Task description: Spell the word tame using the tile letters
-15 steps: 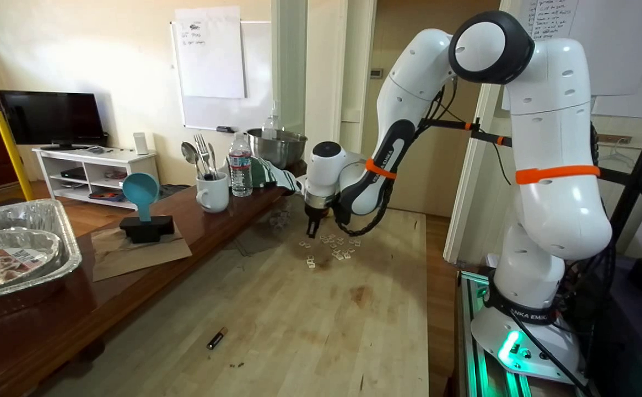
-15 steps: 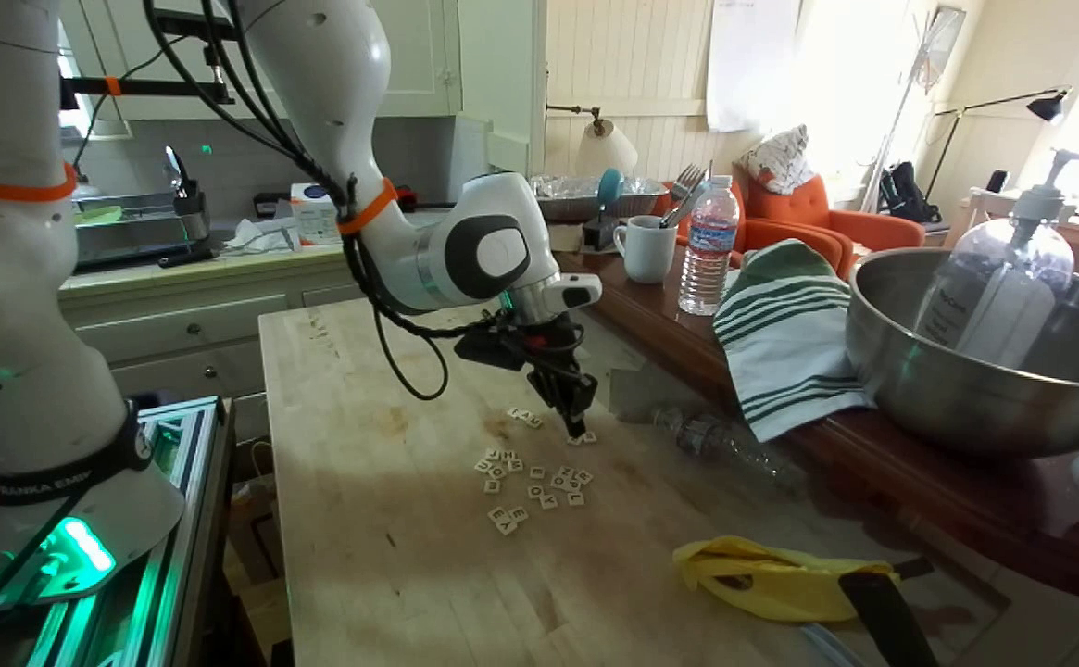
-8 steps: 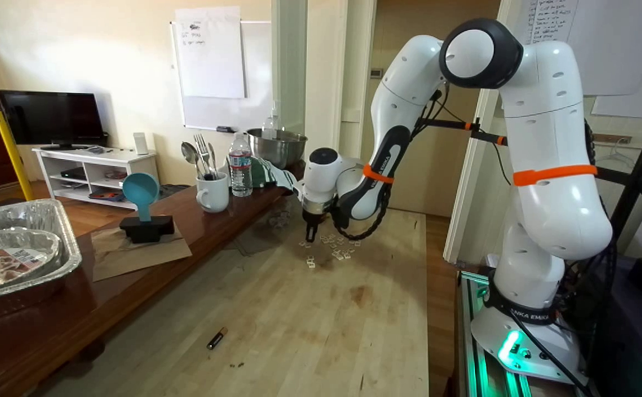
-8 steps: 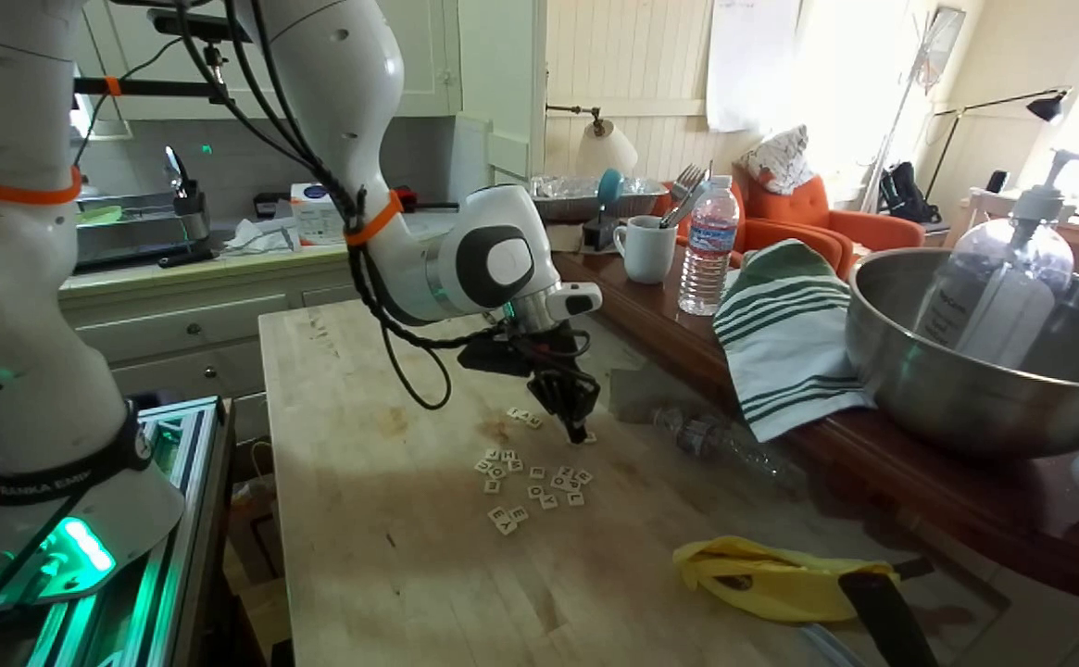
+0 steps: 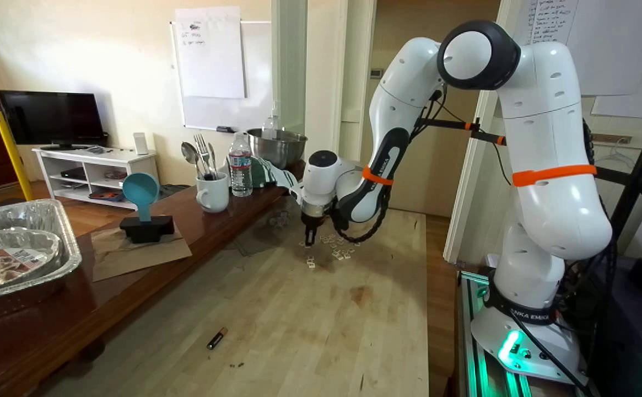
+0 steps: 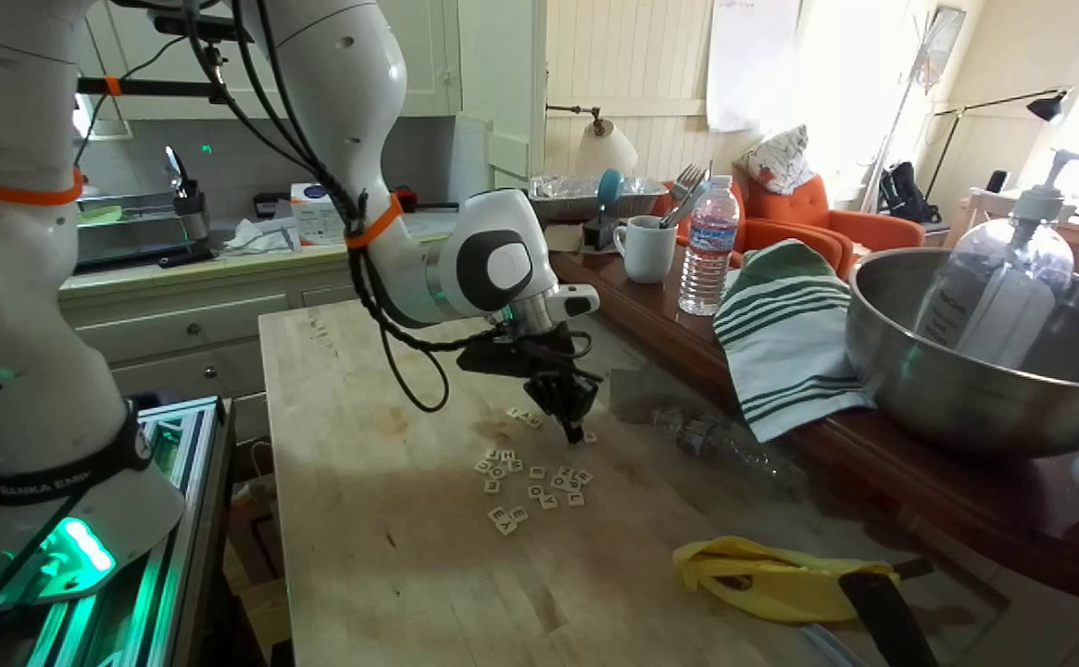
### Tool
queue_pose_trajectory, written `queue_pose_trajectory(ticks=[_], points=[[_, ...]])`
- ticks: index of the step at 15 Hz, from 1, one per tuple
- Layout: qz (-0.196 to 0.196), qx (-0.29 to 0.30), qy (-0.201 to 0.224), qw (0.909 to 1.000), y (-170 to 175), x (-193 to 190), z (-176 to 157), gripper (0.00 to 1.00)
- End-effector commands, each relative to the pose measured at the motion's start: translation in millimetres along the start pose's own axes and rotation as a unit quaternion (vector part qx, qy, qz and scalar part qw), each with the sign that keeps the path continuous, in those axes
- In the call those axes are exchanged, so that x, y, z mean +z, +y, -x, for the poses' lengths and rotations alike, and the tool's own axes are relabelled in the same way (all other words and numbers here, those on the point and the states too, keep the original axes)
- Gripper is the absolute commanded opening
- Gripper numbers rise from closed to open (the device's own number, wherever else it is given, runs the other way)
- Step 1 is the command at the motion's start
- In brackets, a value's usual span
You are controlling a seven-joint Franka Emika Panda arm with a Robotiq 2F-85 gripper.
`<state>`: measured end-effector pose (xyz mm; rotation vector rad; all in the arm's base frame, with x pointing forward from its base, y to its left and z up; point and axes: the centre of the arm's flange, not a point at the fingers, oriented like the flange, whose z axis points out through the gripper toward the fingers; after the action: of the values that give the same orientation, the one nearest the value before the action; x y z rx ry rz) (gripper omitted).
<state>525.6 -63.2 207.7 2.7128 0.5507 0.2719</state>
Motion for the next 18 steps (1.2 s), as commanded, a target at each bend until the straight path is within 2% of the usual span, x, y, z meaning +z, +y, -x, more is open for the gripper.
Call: queue_pose_trajectory(ticks=[1,7,18], points=[[-0.026,-0.016,-0.002,0.9995,-6,8,2,0.0],[-0.064,-0.01,-0.017,0.9978,-15,1,3,0.0],[-0.062,-0.004,-0.067,0.9958,-26,-9,9,0.0]])
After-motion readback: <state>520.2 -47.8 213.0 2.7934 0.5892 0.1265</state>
